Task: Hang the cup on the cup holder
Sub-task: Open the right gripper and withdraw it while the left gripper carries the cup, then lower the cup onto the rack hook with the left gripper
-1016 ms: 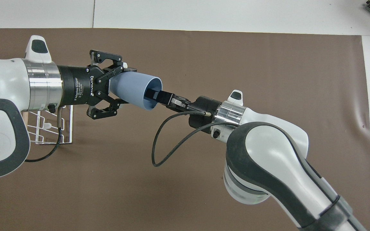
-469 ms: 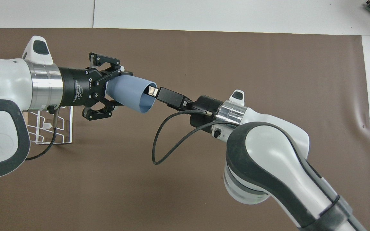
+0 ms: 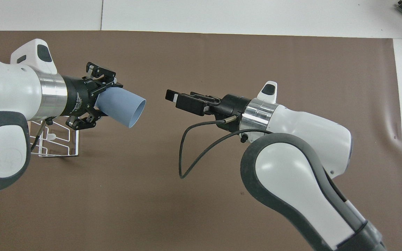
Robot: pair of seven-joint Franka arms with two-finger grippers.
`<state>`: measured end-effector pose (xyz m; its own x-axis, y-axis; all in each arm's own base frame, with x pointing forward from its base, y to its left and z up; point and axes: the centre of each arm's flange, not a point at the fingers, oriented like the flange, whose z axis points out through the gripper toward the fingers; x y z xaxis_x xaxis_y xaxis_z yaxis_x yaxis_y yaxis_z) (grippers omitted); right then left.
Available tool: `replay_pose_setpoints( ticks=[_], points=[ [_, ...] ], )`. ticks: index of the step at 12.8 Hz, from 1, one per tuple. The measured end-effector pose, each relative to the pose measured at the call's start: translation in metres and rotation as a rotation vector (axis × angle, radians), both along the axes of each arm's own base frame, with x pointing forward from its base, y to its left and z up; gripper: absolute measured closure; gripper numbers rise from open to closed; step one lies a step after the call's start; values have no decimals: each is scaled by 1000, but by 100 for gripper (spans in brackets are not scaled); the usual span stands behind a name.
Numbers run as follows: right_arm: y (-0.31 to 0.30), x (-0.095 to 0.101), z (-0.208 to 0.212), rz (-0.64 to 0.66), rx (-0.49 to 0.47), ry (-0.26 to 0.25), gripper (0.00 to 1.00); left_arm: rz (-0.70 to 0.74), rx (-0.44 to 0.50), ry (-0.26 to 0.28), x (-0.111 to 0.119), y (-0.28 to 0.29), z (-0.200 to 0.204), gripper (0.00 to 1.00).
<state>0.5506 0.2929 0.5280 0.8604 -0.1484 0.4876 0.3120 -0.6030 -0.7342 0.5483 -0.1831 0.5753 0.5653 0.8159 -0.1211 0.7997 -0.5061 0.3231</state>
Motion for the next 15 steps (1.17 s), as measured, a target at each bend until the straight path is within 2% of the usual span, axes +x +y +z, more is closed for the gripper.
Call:
replay_pose_setpoints(
  ticks=[2, 3, 4, 6, 7, 9, 11, 13, 15],
  points=[
    [-20, 16, 17, 126, -195, -96, 0, -5, 87, -24, 4, 13, -1, 26],
    [-35, 24, 29, 203, -304, -116, 0, -10, 141, -40, 5, 19, -1, 26],
    [-53, 31, 44, 253, -398, -99, 0, -13, 195, -55, 8, 27, -2, 26],
    [-87, 35, 73, 285, -601, -3, 0, -9, 319, -88, 14, 51, -1, 26],
    [-96, 32, 81, 265, -701, 67, 0, -1, 387, -108, 19, 68, 0, 26],
    [-103, 26, 83, 182, -821, 190, 0, -5, 501, -140, 24, 88, -1, 26],
    [-121, 25, 78, 106, -901, 291, 0, -21, 594, -172, 30, 98, -10, 26],
    [-162, 29, 72, 62, -922, 393, 0, -5, 672, -217, 44, 106, -30, 26],
    [-207, 31, 78, 11, -922, 471, 0, -3, 720, -239, 57, 111, -52, 26]
  ],
)
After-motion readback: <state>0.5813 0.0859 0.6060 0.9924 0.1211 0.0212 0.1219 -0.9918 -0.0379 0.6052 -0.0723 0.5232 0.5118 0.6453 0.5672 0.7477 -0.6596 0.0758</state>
